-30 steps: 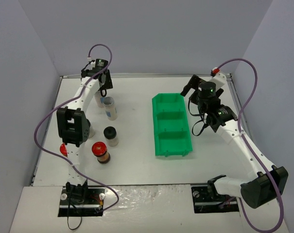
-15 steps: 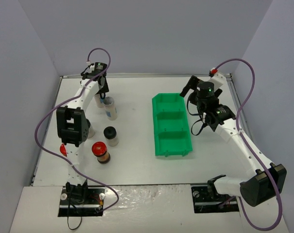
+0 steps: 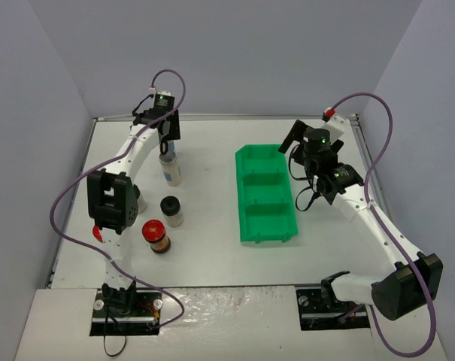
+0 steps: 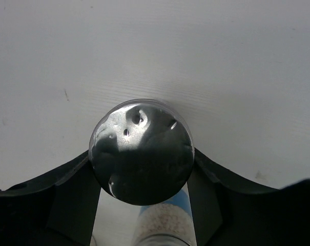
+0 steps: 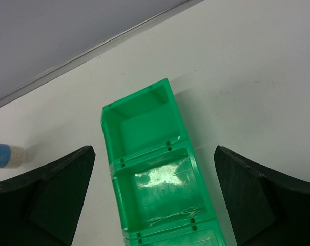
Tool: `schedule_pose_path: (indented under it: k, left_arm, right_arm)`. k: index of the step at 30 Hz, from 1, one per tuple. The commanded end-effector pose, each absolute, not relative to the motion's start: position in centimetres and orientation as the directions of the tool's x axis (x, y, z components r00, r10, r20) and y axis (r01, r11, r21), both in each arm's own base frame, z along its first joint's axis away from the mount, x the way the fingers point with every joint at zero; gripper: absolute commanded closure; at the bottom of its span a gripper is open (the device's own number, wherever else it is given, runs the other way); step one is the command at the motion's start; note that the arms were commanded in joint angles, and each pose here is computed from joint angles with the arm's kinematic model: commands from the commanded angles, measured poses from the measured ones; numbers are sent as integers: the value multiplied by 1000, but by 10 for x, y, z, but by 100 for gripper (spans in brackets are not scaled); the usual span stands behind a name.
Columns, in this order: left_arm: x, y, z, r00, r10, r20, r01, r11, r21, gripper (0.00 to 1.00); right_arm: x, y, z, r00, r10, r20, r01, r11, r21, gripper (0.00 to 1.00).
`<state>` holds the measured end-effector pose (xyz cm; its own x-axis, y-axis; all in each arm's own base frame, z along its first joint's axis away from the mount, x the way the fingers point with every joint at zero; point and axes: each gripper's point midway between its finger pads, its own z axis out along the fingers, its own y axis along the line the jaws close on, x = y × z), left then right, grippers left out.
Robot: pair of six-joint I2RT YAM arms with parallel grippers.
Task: Organize the condiment bottles
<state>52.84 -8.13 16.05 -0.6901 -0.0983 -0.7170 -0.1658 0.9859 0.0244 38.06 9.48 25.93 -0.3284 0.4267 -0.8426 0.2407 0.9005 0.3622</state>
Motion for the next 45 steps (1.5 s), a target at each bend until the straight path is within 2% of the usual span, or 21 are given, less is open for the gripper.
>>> schedule_pose_path:
  k: [1,11,19,28,45]
  left_arm:
    - [537,-143,334,-358,26,-933,13,1000,22,100]
    - [508,-230,391,-253,73,-965,220,975,16,100]
    - [485,-322,371,-256,125,-958,412,911,8,100]
    - [479,-396,329,-279,162,-947,547,837,-18,100]
    - [475,-452,260,-323,204,-924,651,757,-61,100]
  right_arm:
    - [385,88,270,-267,434,-860,262,892,369,0]
    - [371,56,271,-171,459,-872,394,843,367,0]
    - [346,19,280,-28,487,-873,525,750,402,0]
    - [335,15,276,-44,483,-875,532,752,389,0]
    - [325,11,257,-84,477,-875,550,755,358,0]
